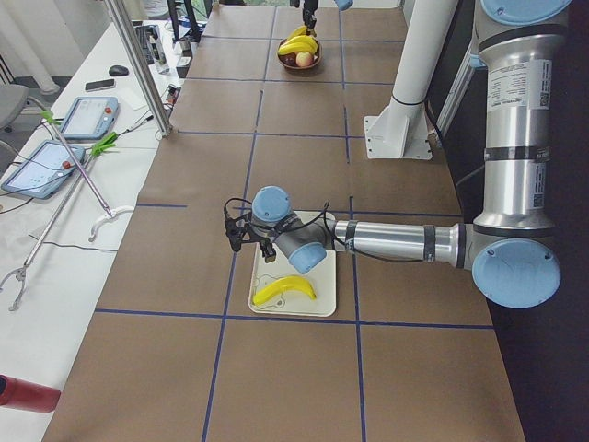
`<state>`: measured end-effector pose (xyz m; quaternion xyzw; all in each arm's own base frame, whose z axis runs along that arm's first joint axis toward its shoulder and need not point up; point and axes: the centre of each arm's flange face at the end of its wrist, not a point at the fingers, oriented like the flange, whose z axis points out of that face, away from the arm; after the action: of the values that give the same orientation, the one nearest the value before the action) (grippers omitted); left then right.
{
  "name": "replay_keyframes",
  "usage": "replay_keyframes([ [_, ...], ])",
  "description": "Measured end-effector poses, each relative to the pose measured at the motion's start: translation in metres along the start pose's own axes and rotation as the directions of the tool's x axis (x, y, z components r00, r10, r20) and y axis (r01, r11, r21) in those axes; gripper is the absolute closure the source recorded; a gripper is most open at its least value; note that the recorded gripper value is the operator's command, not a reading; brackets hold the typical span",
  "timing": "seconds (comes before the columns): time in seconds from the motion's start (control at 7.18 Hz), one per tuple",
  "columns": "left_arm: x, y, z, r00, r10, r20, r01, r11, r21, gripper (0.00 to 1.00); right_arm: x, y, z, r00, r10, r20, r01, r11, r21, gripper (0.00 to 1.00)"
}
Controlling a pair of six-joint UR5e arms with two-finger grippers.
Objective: Transfer all bananas from basket to plate
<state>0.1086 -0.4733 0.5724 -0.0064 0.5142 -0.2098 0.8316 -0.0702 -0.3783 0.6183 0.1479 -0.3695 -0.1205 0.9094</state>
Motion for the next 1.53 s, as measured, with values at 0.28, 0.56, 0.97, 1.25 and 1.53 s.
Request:
replay_keyframes([
  [0.28,0.003,0.002,0.002,1.0,0.015,-0.007,-0.015,1.0,-0.004,0.0,-0.004,-0.034,-0.04,0.999,0.038,0.013,-0.039,0.997,0.067,1.0],
  [0.56,0.02,0.014,0.011,0.994,0.091,-0.055,-0.092,0.996,-0.015,0.0,-0.042,-0.1,-0.065,0.995,0.025,0.1,-0.033,0.996,0.08,0.97],
  [0.97,0.106,0.022,0.023,0.975,0.149,-0.166,-0.156,0.987,-0.032,0.0,-0.129,-0.172,-0.053,0.968,-0.088,0.234,0.073,0.995,0.072,0.97],
  [1.25,0.194,0.043,0.038,0.97,0.053,-0.239,-0.079,0.992,-0.1,0.0,-0.207,-0.204,-0.043,0.945,-0.02,0.327,0.001,0.998,0.056,0.97],
  [1.53,0.277,0.078,0.056,0.958,-0.05,-0.284,-0.006,0.981,-0.195,0.0,-0.267,-0.212,-0.041,0.907,0.027,0.419,-0.058,0.996,0.063,0.97],
])
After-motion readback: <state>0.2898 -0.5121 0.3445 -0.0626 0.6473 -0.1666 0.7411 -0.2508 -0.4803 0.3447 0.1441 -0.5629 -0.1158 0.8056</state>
